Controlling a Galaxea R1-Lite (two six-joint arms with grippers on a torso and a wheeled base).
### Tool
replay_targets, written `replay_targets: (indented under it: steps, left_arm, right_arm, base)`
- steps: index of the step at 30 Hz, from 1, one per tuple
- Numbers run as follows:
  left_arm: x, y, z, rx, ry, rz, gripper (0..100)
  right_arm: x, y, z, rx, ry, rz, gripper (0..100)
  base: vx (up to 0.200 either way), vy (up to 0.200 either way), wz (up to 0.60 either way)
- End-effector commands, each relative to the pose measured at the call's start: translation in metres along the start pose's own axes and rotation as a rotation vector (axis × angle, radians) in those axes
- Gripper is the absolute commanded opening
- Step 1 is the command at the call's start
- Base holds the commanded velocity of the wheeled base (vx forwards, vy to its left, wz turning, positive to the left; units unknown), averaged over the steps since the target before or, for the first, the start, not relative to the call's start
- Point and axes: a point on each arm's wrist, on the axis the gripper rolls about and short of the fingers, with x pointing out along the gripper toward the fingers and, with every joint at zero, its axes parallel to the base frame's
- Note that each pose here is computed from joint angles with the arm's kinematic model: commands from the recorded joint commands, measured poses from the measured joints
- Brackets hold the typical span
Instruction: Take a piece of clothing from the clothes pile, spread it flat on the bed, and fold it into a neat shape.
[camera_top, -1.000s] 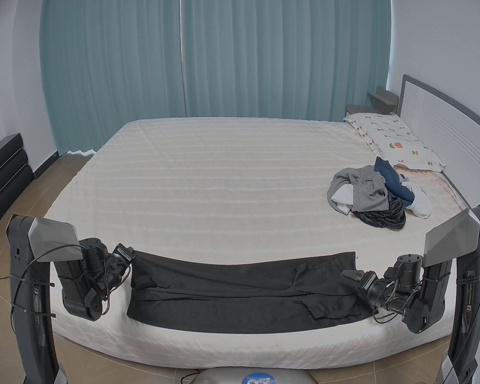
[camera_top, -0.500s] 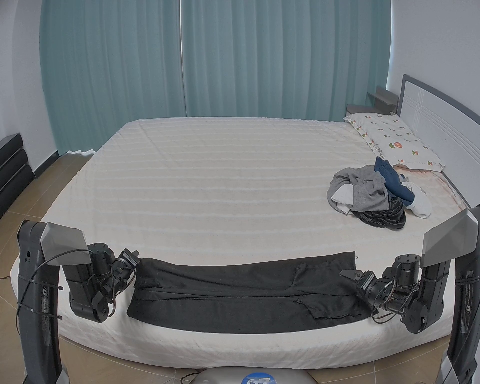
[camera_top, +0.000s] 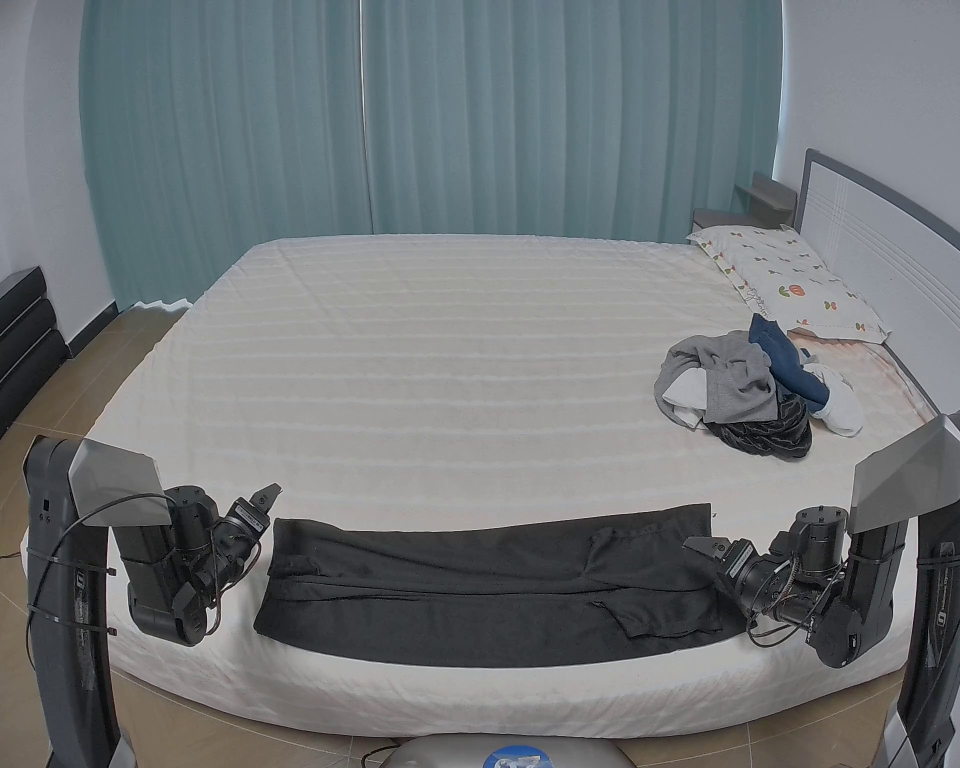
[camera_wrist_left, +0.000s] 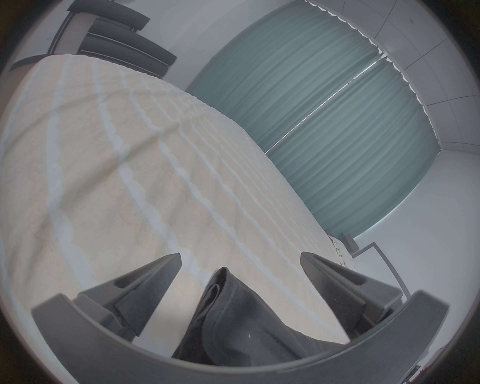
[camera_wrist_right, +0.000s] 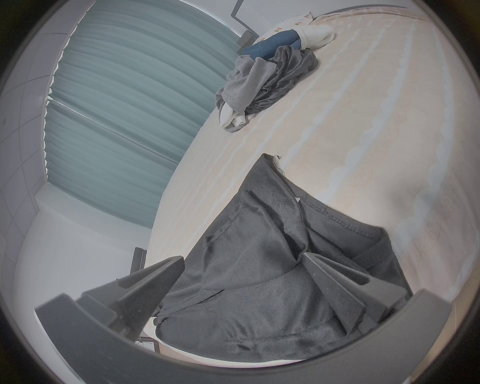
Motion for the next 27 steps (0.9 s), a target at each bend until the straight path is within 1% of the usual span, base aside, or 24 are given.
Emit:
replay_targets:
  steps: [1,3,5,6,8,10,12,14,16,17,21,27]
  left_arm:
    - [-0.034,-0.006,0.013,-0.017,0.016,0.018,100]
    - [-0.045,-0.003,0.008,-0.018,0.046,0.045,100]
    - [-0.051,0.0,0.005,-0.02,0.065,0.063,100]
    - [-0.054,0.001,0.001,-0.021,0.083,0.073,100]
    - [-0.057,0.001,-0.002,-0.023,0.102,0.076,100]
    - [-0.057,0.001,-0.004,-0.021,0.112,0.073,100]
    - [-0.057,-0.001,-0.009,-0.02,0.133,0.071,100]
    - [-0.06,-0.002,-0.015,-0.017,0.156,0.072,100]
    - [-0.06,-0.002,-0.017,-0.016,0.164,0.075,100]
    - [-0.06,0.001,-0.021,-0.015,0.179,0.087,100]
    - [-0.059,0.002,-0.023,-0.014,0.18,0.09,100]
    - [-0.059,0.003,-0.023,-0.014,0.18,0.092,100]
  right_arm:
    - [-0.015,0.01,-0.006,-0.006,0.016,0.017,100]
    - [-0.018,0.011,-0.01,-0.007,0.026,0.008,100]
    - [-0.02,0.014,-0.011,-0.014,0.016,0.005,100]
    - [-0.023,0.018,-0.009,-0.021,-0.017,0.005,100]
    - [-0.029,0.024,-0.005,-0.026,-0.038,0.018,100]
    - [-0.032,0.026,-0.006,-0.027,-0.037,0.021,100]
    - [-0.034,0.028,-0.012,-0.036,-0.006,0.017,100]
    - [-0.032,0.03,-0.025,-0.048,0.041,0.003,100]
    - [-0.031,0.03,-0.029,-0.053,0.06,-0.003,100]
    - [-0.03,0.03,-0.036,-0.057,0.085,-0.009,100]
    - [-0.029,0.031,-0.04,-0.044,0.101,-0.007,100]
    - [-0.018,0.022,-0.046,-0.027,0.125,-0.042,100]
  base:
    - [0.0,0.0,0.0]
    - [0.0,0.0,0.0]
    - [0.0,0.0,0.0]
    - [0.0,0.0,0.0]
    - [0.0,0.0,0.0]
    - [-0.2,0.0,0.0]
    - [-0.2,0.0,0.0]
    - [-0.2,0.0,0.0]
    - [0.0,0.0,0.0]
    - [0.0,0.0,0.0]
    - [0.0,0.0,0.0]
    - [0.0,0.0,0.0]
